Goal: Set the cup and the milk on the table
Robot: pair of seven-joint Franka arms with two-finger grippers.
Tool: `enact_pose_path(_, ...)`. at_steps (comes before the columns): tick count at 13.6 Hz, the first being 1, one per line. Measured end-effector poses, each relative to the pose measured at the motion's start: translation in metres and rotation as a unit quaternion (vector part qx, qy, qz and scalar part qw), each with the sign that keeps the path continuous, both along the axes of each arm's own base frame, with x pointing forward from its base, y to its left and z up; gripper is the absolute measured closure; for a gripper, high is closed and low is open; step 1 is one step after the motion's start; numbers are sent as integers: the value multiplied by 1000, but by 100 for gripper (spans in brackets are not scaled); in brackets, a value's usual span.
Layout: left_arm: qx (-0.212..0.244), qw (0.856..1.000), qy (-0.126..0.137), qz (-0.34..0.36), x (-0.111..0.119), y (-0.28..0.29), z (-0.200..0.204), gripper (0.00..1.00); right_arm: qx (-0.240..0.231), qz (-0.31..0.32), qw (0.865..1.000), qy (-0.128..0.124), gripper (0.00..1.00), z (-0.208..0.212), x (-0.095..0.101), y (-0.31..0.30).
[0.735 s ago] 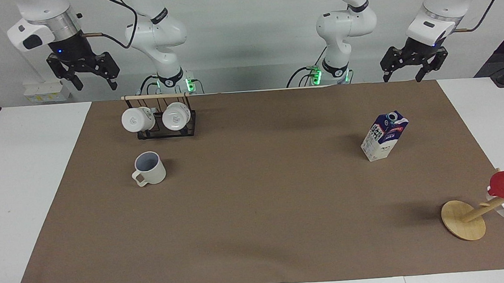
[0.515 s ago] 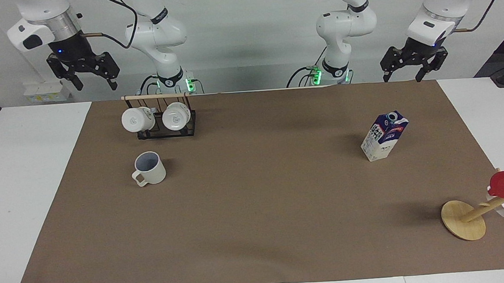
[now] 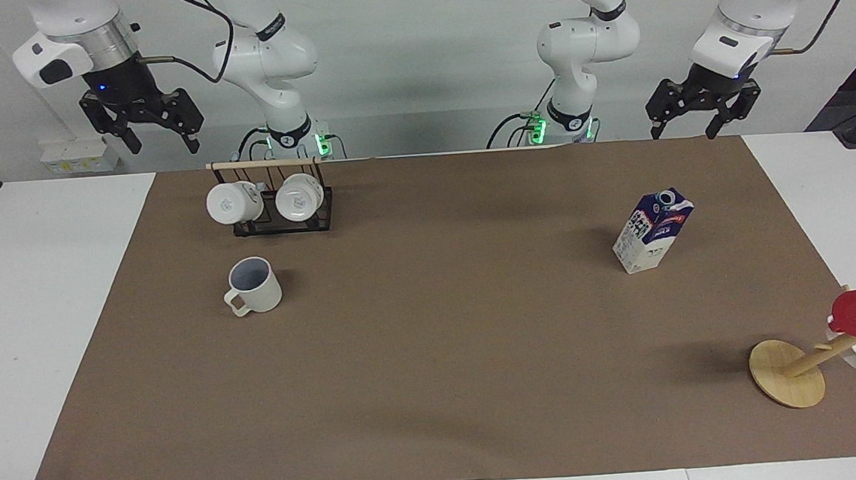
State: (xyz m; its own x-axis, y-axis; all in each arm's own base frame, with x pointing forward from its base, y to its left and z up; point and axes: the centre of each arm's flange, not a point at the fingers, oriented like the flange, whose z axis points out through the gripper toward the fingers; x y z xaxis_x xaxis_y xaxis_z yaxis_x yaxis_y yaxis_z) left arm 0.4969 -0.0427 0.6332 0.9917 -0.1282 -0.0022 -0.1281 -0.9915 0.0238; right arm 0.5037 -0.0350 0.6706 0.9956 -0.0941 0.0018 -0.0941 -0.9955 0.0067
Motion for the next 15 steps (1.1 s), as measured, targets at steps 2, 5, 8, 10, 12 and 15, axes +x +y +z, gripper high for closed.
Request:
enact_pose_path(2,0,1000,0,0,0,0,0,0,0,0,1000,0,0,0,0,0)
enact_pose_path(5,0,1000,0,0,0,0,0,0,0,0,1000,1,0,-1,0,0)
enact_pose_path(8,0,1000,0,0,0,0,0,0,0,0,1000,2,0,-1,0,0)
enact_pose_path(10,0,1000,0,0,0,0,0,0,0,-3,1000,0,0,-2,0,0)
enact_pose_path(12,0,1000,0,0,0,0,0,0,-1,-7,1000,-3,0,-3,2,0)
enact_pose_path(15,0,1000,0,0,0,0,0,0,-1,-8,1000,-2,0,-5,2,-1)
